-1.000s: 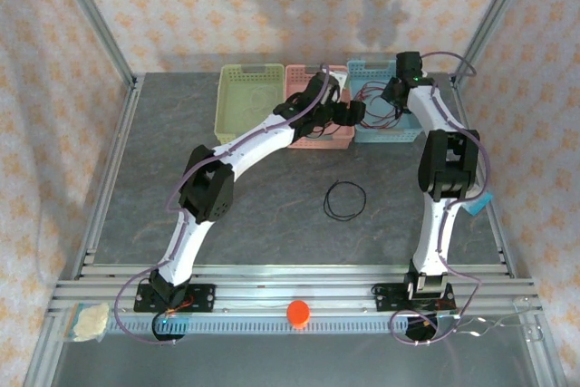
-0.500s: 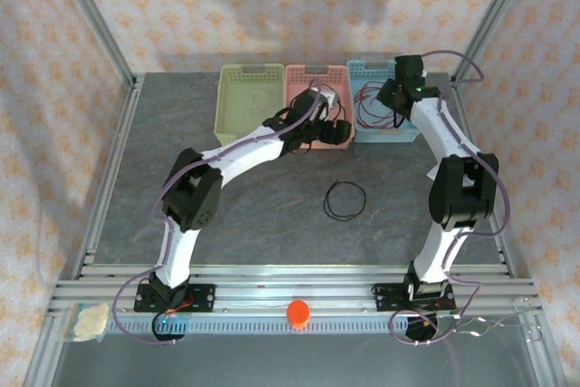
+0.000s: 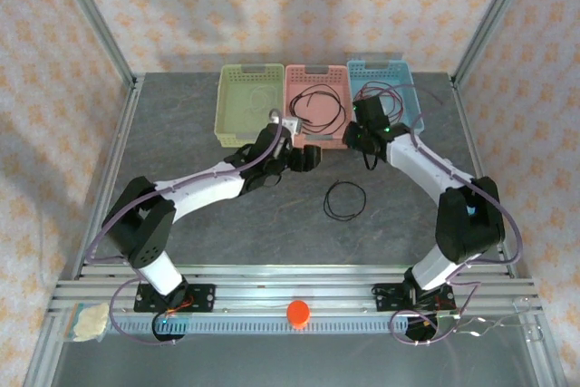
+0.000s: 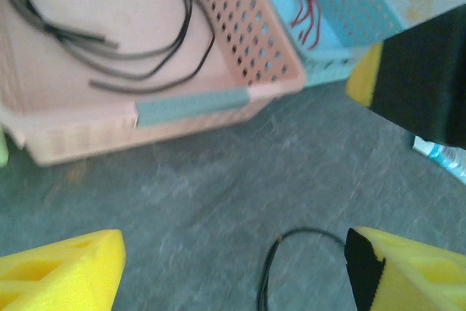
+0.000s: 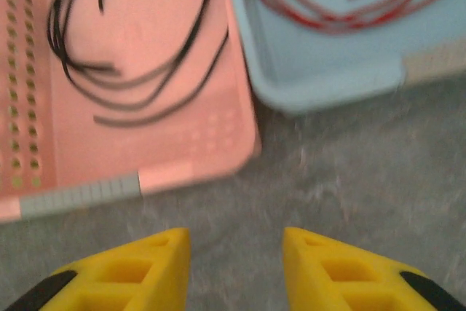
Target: Untangle the cables
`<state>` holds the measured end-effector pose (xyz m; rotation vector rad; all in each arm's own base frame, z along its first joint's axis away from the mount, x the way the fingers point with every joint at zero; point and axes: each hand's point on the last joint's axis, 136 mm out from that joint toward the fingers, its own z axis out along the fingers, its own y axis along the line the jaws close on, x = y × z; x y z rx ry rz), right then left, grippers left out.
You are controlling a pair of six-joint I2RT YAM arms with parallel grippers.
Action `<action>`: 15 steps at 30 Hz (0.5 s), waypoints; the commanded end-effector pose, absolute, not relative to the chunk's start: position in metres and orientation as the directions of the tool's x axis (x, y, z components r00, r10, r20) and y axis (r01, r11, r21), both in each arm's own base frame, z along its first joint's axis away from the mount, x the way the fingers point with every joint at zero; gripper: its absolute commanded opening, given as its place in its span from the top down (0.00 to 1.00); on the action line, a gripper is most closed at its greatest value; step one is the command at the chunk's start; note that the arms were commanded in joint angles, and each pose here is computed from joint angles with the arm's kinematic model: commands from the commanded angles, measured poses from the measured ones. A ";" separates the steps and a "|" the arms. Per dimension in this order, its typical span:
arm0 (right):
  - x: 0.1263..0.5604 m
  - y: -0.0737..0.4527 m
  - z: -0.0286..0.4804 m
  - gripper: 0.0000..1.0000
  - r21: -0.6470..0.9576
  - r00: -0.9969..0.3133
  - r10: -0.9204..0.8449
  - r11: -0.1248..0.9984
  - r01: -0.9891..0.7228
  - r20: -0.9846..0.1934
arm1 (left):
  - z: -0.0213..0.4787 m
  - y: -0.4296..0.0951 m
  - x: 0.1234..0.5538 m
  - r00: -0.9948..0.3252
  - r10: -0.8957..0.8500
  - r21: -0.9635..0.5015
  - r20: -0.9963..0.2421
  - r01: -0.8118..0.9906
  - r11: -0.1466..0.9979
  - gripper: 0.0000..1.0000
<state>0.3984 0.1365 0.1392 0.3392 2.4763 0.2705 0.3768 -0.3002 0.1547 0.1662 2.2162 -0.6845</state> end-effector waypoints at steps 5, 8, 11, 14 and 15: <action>0.340 0.164 0.104 0.63 0.250 -0.823 0.300 0.948 0.199 -0.482 | 0.159 -0.301 0.341 -0.654 -0.183 -0.501 -0.734 0.340 0.796 0.20; 0.326 0.172 0.088 0.63 0.226 -0.841 0.286 0.953 0.201 -0.459 | 0.155 -0.294 0.329 -0.649 -0.228 -0.540 -0.725 0.331 0.774 0.22; 0.320 0.176 0.078 0.63 0.204 -0.851 0.281 0.956 0.210 -0.444 | 0.153 -0.282 0.319 -0.645 -0.301 -0.592 -0.703 0.295 0.750 0.23; 0.319 0.181 0.069 0.64 0.204 -0.857 0.284 0.955 0.213 -0.430 | 0.149 -0.268 0.314 -0.635 -0.338 -0.608 -0.694 0.266 0.748 0.25; 0.319 0.184 0.066 0.63 0.211 -0.861 0.285 0.954 0.212 -0.421 | 0.149 -0.263 0.312 -0.635 -0.358 -0.626 -0.684 0.260 0.735 0.26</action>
